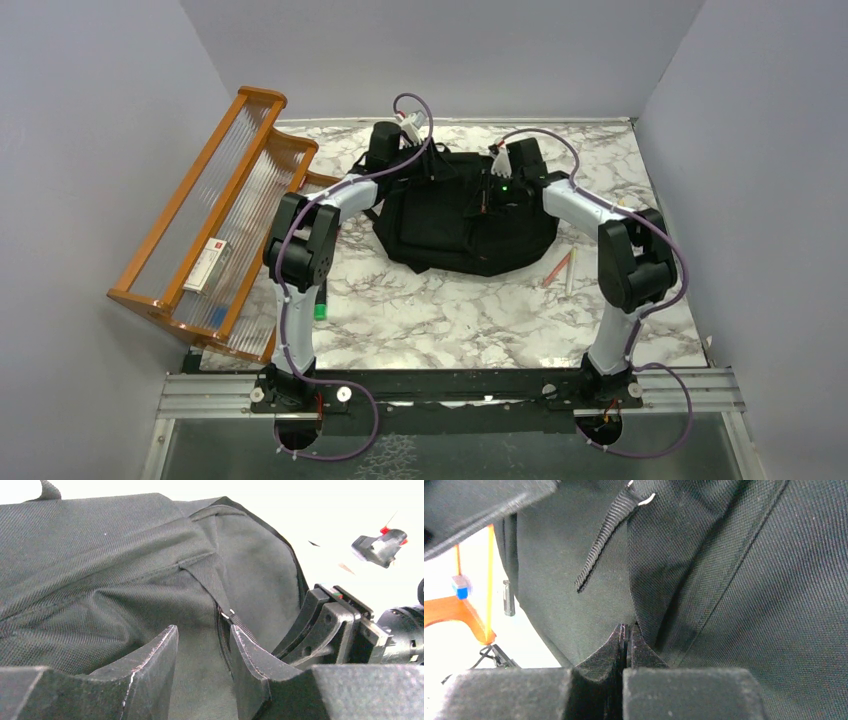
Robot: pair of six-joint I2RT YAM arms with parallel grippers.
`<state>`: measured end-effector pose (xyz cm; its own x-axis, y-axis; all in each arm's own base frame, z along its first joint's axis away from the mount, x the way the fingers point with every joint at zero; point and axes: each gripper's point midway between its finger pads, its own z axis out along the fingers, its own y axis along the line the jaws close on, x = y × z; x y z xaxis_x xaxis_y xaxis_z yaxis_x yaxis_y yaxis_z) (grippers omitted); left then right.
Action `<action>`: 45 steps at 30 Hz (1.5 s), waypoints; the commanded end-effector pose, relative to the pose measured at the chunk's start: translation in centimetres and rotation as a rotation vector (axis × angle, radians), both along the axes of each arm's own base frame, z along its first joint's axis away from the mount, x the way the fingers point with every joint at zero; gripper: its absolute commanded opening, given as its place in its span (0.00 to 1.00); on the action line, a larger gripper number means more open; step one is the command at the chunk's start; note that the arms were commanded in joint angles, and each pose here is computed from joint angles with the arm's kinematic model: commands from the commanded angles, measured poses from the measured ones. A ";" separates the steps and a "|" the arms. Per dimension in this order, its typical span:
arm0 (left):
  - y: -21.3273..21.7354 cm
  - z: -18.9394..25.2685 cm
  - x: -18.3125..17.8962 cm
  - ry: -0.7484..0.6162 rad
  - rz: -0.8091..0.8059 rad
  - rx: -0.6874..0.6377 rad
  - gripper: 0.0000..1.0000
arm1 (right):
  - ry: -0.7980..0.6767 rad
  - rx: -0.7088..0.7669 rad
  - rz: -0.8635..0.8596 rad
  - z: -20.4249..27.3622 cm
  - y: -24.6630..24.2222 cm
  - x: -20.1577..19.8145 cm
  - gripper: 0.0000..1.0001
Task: Pack the student bag
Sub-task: Unzip the student bag at the center of the board.
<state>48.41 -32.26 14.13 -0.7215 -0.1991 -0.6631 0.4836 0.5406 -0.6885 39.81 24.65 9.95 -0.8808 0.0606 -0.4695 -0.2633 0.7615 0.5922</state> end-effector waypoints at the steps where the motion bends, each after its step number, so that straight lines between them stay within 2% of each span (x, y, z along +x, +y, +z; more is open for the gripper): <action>1: -0.6 -0.5 0.9 -0.011 0.005 0.002 0.45 | -0.015 -0.046 -0.019 0.1 -1.1 -0.9 0.00; 12: -1.3 1.7 0.1 0.019 -0.016 -0.040 0.51 | -0.122 0.016 -0.055 4.4 -1.0 -0.6 0.01; 14: -1.4 2.6 -0.1 0.038 -0.006 -0.051 0.53 | -0.148 0.020 -0.085 5.2 -1.2 -0.3 0.04; 19: -1.2 3.8 -0.8 0.095 0.061 -0.067 0.60 | -0.197 -0.009 -0.190 6.3 -2.6 0.5 0.20; 24: -1.9 4.2 -1.8 0.147 0.089 -0.070 0.65 | -0.210 -0.051 -0.254 5.9 -3.9 0.8 0.23; 29: -3.5 4.3 -2.6 0.133 0.061 -0.031 0.68 | -0.200 -0.059 -0.257 5.3 -4.0 0.4 0.23; 36: -4.2 2.3 -2.6 0.154 0.044 0.079 0.69 | -0.198 -0.065 -0.259 5.1 -4.3 0.2 0.22; 41: -4.3 2.1 -2.2 0.148 0.039 0.095 0.60 | -0.196 -0.066 -0.255 5.0 -4.3 0.1 0.20; 45: -4.2 1.6 -2.1 0.151 0.036 0.124 0.59 | -0.196 -0.065 -0.256 5.0 -4.4 0.1 0.20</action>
<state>45.61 -37.00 16.65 -0.8113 -0.1739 -0.5581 0.3632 0.5982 -0.7143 39.72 20.79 13.91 -0.7639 0.2181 -0.6073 -0.1600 0.8478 0.5057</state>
